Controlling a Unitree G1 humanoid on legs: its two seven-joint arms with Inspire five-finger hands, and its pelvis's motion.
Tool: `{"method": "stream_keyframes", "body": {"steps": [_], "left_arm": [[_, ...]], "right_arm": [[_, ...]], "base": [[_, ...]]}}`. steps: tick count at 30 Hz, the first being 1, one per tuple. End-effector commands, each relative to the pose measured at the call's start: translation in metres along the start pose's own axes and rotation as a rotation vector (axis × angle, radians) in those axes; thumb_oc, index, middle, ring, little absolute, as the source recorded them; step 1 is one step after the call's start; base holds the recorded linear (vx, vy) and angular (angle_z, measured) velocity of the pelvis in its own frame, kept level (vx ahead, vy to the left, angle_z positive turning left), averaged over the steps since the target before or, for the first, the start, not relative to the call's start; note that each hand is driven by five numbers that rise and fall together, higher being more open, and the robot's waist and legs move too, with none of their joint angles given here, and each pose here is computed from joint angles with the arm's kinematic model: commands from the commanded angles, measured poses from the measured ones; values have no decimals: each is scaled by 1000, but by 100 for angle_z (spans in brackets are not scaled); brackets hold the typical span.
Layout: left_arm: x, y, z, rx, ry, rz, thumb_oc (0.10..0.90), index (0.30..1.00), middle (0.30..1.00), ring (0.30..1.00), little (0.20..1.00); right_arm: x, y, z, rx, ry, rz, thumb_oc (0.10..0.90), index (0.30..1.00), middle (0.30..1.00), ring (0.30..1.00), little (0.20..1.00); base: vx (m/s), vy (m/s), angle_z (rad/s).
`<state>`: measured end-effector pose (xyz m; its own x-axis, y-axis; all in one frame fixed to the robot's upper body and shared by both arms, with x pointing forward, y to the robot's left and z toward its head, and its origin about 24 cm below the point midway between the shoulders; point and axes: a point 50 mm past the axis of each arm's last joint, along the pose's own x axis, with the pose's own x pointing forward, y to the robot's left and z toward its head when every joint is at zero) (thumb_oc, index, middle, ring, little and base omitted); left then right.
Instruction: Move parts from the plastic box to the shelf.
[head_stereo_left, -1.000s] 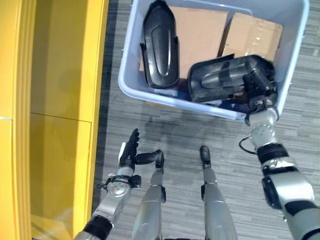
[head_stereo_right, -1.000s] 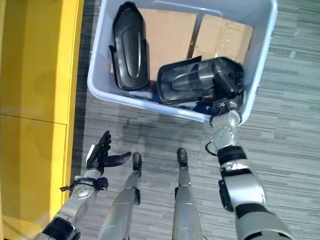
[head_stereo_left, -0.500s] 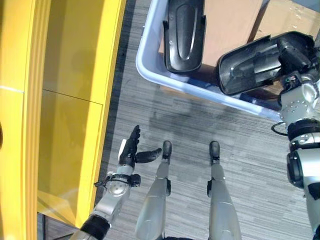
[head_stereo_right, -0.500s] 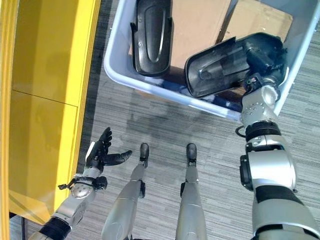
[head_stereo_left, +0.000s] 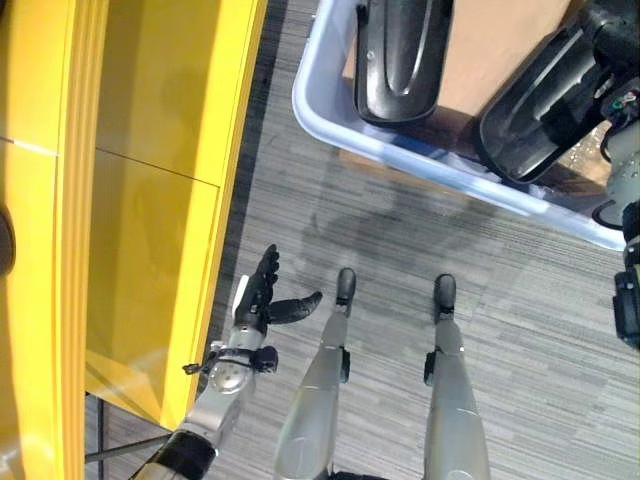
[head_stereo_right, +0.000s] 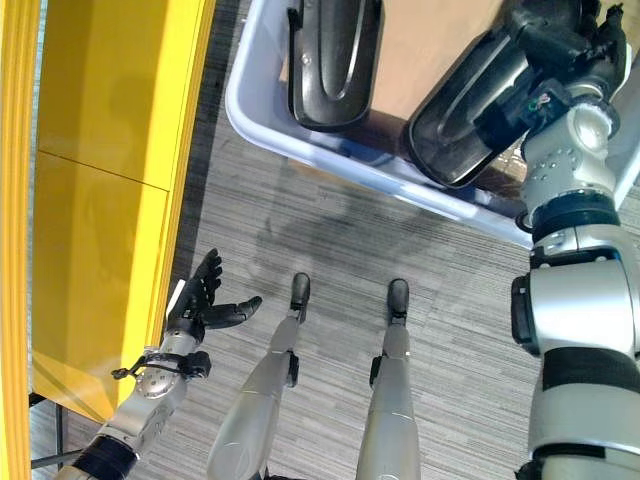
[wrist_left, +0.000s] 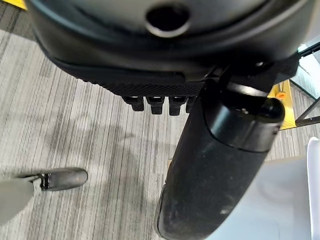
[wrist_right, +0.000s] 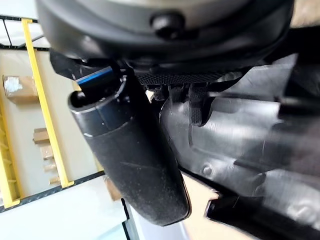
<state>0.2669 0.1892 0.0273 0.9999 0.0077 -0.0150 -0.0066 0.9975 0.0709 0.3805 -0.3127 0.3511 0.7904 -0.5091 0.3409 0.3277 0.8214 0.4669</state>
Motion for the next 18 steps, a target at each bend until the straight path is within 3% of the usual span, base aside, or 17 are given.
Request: {"method": "stream_keyframes", "body": {"steps": [1, 3, 4, 7, 10, 18], "left_arm": [[-1, 3, 27, -7, -134, -38, 900, 1000, 1000, 1000, 1000], [-1, 3, 27, 1, -137, -39, 900, 1000, 1000, 1000, 1000], [-4, 9, 21, -3, -132, 44, 900, 1000, 1000, 1000, 1000], [-7, 1, 14, -72, -99, 17, 900, 1000, 1000, 1000, 1000], [-8, 1, 12, -65, -90, 10, 900, 1000, 1000, 1000, 1000], [-1, -1, 12, -68, -93, 53, 900, 1000, 1000, 1000, 1000]], "right_arm": [[-1, 11, 85, -74, -286, 82, 900, 1000, 1000, 1000, 1000], [-2, 6, 109, -72, -351, 54, 900, 1000, 1000, 1000, 1000], [-7, 47, 93, -163, -337, 174, 900, 1000, 1000, 1000, 1000], [-16, 56, 135, -53, -457, 200, 900, 1000, 1000, 1000, 1000], [-17, 60, 137, -79, -468, 222, 900, 1000, 1000, 1000, 1000], [-52, 112, 110, -53, -572, 477, 900, 1000, 1000, 1000, 1000]], "base": [[1, -144, 37], [-13, 121, 57], [43, 463, 56], [81, -15, -29], [33, -26, -4], [16, 29, 2]]}}
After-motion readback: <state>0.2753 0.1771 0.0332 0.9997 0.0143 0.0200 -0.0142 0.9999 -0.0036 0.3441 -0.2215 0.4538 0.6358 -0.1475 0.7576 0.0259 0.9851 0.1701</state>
